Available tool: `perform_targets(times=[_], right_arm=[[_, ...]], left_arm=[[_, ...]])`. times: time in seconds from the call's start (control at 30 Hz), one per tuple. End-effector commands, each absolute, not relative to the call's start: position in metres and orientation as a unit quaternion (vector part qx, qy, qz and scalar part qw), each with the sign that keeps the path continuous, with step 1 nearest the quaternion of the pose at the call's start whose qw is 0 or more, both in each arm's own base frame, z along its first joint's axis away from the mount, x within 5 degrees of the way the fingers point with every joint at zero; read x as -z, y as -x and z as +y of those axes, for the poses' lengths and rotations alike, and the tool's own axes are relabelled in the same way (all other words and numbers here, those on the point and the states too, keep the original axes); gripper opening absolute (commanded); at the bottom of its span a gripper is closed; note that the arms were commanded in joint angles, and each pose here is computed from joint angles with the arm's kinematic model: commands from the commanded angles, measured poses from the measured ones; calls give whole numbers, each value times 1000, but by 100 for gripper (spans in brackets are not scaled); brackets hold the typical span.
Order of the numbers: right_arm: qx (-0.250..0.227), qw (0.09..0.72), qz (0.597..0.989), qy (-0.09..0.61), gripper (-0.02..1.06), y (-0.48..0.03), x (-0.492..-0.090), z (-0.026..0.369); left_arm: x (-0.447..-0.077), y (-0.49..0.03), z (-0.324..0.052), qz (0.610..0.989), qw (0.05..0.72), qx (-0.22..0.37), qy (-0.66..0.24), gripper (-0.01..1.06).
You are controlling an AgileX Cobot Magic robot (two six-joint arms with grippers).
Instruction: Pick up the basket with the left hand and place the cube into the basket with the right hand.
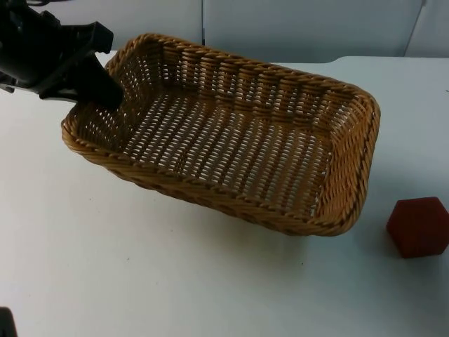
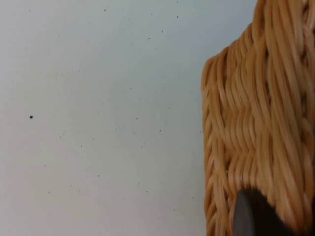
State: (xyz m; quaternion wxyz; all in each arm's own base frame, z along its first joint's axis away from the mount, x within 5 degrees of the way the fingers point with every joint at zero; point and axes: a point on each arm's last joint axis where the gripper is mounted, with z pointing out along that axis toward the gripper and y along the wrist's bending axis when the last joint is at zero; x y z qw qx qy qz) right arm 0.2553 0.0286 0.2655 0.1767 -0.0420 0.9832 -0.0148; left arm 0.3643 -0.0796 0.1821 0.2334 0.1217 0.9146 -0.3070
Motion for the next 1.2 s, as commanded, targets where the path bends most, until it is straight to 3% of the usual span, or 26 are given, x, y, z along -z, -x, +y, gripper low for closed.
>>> perform_targets(times=[0.0, 0.33, 0.97, 1.1, 1.17], right_arm=[[6, 158, 986, 54, 85, -275, -239, 47], [-16, 128, 990, 64, 85, -303, -180, 73], [-23, 76, 995, 62, 85, -315, -111, 80], [-17, 63, 995, 69, 73, -315, -101, 80], [-1, 65, 996, 68, 38, -318, -100, 74]], left_arm=[[-191, -364, -84, 908, 237, 326, -115, 0], [-191, -364, -84, 908, 237, 326, -115, 0], [-191, -364, -83, 908, 239, 325, -114, 0], [-191, -364, -83, 908, 239, 325, -114, 0], [-191, -364, -83, 908, 239, 325, -114, 0]])
